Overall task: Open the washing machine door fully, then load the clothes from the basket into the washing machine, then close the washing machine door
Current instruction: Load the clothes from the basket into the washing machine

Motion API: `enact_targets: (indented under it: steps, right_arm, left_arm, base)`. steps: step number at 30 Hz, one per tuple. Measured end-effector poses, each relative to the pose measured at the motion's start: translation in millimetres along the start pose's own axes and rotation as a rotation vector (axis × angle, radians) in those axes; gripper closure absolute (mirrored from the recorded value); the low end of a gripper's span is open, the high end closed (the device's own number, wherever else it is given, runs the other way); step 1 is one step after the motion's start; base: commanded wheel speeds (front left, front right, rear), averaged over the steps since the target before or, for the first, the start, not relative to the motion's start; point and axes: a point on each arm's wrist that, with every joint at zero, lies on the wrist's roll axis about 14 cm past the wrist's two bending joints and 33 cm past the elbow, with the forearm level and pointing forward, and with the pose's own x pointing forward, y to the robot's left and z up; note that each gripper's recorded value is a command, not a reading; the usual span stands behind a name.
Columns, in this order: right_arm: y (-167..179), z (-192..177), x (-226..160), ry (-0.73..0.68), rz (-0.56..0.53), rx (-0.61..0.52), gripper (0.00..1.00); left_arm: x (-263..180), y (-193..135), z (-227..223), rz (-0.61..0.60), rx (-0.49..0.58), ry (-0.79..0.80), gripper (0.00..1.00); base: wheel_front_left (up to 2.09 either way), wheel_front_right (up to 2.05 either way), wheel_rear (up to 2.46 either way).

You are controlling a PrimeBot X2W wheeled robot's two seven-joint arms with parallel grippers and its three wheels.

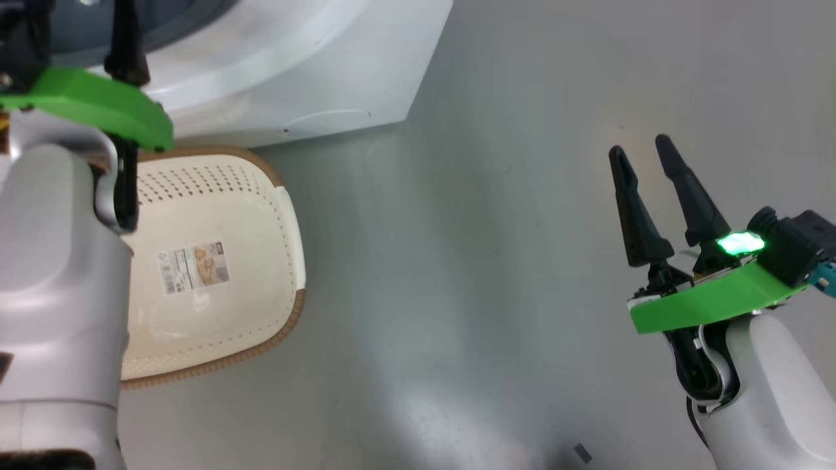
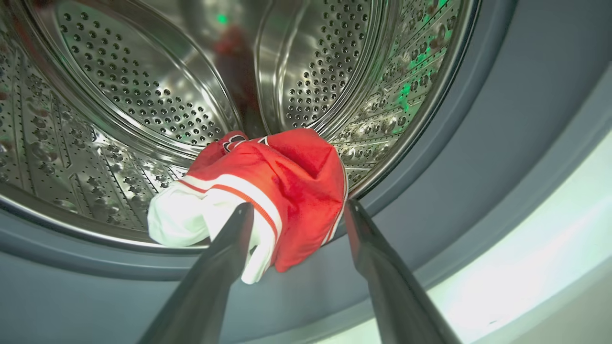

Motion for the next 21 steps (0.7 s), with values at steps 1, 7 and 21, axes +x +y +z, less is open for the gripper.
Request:
enact_targets:
  steps: [1,7,21]
  right_arm:
    - [1.1,0.2,-1.5,0.001,0.002,0.001,0.0]
    - [10.0,12.7,-3.7,-0.024,0.026,0.002,0.0]
    - [24.7,34.1,-21.2,-0.059,0.067,-0.003,0.0]
  left_arm:
    - [-3.4,-0.2,1.6,-0.005,-0.003,-0.002,0.0]
    - [-24.5,7.9,12.6,0.0,-0.006,-0.017,0.0]
    - [-92.1,17.0,29.1,0.046,-0.031,-0.048,0.0]
  base:
    - [0.0,0.0,0.0]
    - [0.0,0.0,0.0]
    - [0.0,0.0,0.0]
